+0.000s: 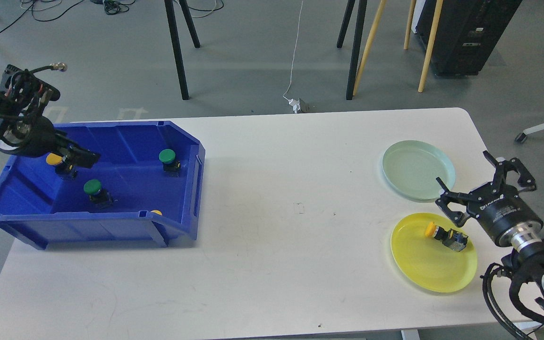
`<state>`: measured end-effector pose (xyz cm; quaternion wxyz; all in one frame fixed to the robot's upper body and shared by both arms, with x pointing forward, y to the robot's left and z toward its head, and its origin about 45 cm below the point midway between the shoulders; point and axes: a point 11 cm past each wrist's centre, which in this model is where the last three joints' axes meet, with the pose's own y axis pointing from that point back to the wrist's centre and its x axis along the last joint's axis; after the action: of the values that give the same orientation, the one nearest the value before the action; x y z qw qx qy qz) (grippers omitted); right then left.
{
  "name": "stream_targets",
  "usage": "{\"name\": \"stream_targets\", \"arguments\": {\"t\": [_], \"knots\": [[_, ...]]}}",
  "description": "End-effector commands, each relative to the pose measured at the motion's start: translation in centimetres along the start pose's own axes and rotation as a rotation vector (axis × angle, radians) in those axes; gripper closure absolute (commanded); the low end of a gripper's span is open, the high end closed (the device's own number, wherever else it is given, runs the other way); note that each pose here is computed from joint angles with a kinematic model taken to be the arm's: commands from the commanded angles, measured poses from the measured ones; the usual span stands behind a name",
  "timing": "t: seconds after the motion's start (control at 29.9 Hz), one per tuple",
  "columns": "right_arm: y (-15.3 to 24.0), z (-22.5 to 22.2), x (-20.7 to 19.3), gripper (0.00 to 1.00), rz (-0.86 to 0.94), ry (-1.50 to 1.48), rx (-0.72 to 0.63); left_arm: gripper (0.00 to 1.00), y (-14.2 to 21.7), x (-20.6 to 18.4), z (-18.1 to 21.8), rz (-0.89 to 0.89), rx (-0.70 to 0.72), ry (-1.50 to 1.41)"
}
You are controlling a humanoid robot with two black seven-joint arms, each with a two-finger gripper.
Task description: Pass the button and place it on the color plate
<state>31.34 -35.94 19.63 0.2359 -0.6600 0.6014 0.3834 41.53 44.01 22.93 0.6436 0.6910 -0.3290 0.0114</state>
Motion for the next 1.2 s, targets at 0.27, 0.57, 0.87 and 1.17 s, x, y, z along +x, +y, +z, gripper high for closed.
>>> {"name": "stream_targets", "arguments": {"t": [0.27,0.57,0.87,1.17], "knots": [[-6.2,-6.4,-5.7,0.00,-0.103,0.199,0.012,0.03,-2.6,-1.8,2.2,-0.048,-0.050,0.004],[-5.9,-5.9,-4.8,0.00,-0.085,0.177,0.001,0.03,-5.7,-3.7,3.6,-0.092,-0.057,0.018],[-5.6,-5.7,-4.6,0.00,-0.085,0.169,-0.001,0.04,-5.8,-3.6,3.0,-0.079,-0.030,0.022],[-5.4,-5.7,-4.4,0.00,-0.080,0.166,0.001,0.25,-6.4,-4.6,2.9,-0.093,-0.020,0.025]]}}
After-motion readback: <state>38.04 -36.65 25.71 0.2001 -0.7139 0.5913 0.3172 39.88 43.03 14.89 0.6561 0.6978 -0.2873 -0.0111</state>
